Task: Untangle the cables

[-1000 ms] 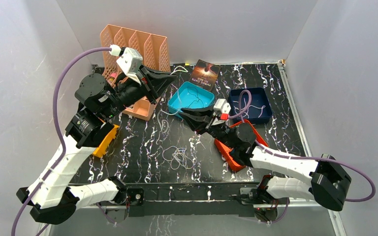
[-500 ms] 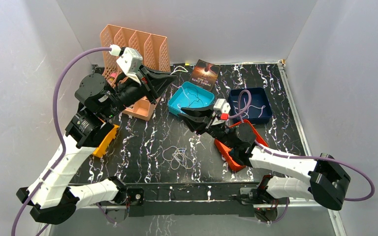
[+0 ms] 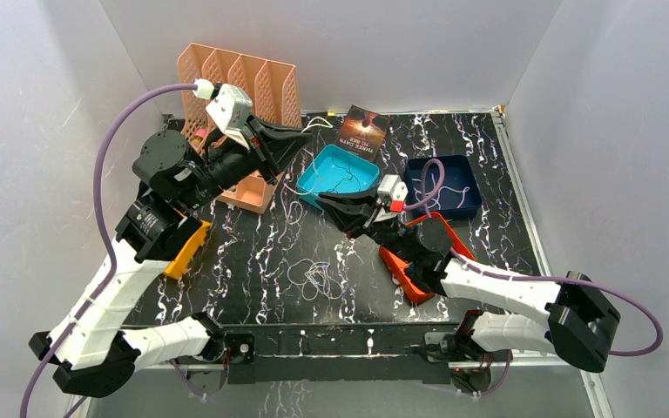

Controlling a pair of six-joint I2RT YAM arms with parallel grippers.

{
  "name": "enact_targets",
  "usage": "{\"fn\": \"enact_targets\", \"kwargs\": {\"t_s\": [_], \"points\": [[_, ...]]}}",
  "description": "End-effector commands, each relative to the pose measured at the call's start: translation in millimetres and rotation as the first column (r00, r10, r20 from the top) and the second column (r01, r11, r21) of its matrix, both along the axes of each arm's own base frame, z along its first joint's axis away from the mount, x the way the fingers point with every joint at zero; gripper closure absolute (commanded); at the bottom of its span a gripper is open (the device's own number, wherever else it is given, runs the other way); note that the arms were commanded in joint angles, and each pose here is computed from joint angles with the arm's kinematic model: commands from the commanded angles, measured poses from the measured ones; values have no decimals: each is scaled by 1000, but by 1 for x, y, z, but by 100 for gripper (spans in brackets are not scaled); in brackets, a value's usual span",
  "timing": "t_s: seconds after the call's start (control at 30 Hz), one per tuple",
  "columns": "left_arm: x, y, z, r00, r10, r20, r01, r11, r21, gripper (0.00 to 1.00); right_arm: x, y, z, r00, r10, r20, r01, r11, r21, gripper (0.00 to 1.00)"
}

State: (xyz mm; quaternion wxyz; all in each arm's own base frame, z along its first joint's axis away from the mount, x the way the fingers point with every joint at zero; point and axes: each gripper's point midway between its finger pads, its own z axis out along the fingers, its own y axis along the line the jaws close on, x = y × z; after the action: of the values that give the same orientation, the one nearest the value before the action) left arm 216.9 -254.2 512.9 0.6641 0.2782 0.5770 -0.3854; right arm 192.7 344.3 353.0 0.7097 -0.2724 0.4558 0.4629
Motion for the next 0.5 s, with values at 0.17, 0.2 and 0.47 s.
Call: {"fn": "enact_targets", "kwargs": {"t_s": [0.17, 0.2, 0.47], "points": [[-10, 7, 24, 999, -4, 54, 7, 999, -50, 100, 1, -15, 32, 998, -44, 42, 39, 994, 100, 57], [-10, 6, 24, 999, -5, 53, 8, 999, -49, 100, 2, -15, 34, 998, -49, 45, 45, 994, 102, 55], [-10, 6, 23, 999, -7, 52, 9, 999, -48, 100, 15, -16, 44, 993, -114, 37, 109, 987, 121, 49]]}}
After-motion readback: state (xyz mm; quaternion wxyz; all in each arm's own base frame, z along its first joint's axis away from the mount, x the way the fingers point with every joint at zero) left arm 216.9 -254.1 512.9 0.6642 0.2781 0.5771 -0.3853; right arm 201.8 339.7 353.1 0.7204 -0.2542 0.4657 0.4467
